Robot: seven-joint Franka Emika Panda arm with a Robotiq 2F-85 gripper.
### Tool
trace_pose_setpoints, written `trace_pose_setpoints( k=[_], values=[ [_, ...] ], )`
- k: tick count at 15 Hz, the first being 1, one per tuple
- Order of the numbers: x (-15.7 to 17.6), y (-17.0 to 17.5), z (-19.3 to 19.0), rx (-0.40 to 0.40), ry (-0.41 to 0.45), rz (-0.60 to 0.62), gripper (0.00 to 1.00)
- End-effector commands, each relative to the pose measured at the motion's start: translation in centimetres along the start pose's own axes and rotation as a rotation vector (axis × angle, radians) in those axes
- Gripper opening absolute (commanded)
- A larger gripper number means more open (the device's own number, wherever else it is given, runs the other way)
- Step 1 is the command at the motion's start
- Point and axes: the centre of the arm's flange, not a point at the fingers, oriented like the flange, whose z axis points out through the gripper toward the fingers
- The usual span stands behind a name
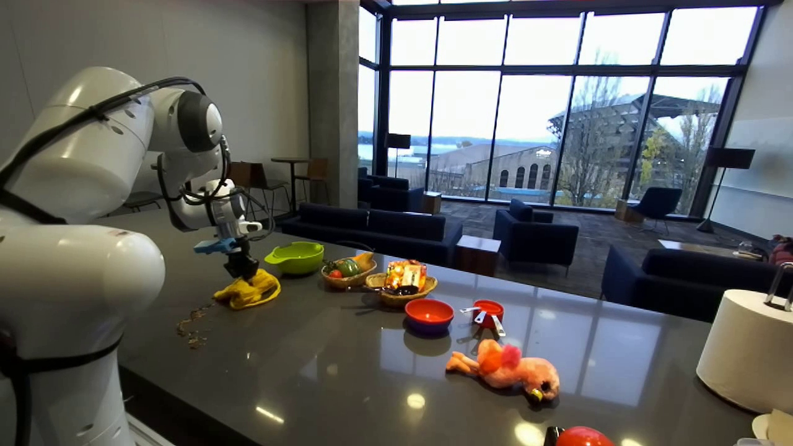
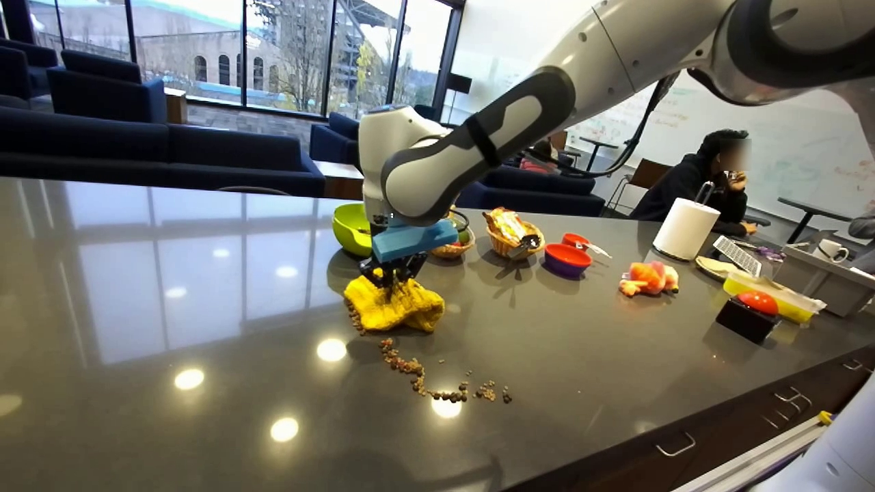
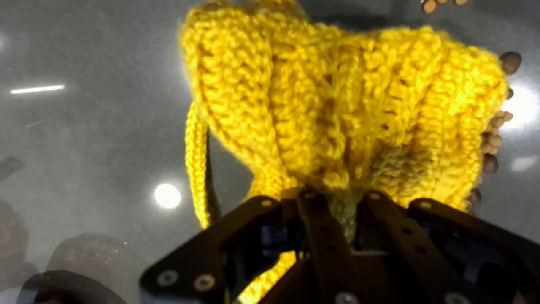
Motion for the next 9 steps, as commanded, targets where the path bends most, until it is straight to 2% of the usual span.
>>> trace_pose_setpoints(
  k=[1,4,9],
  values=[
    [0.5,2.7,-1.0,-0.065,0.049,-0.024,0.04],
    [1.3,6.3,-1.9,-0.138,0.098,-0.020,0.04],
    [0.6,12.5,-4.0,-0.207,0.081,0.023,0.04]
  ],
)
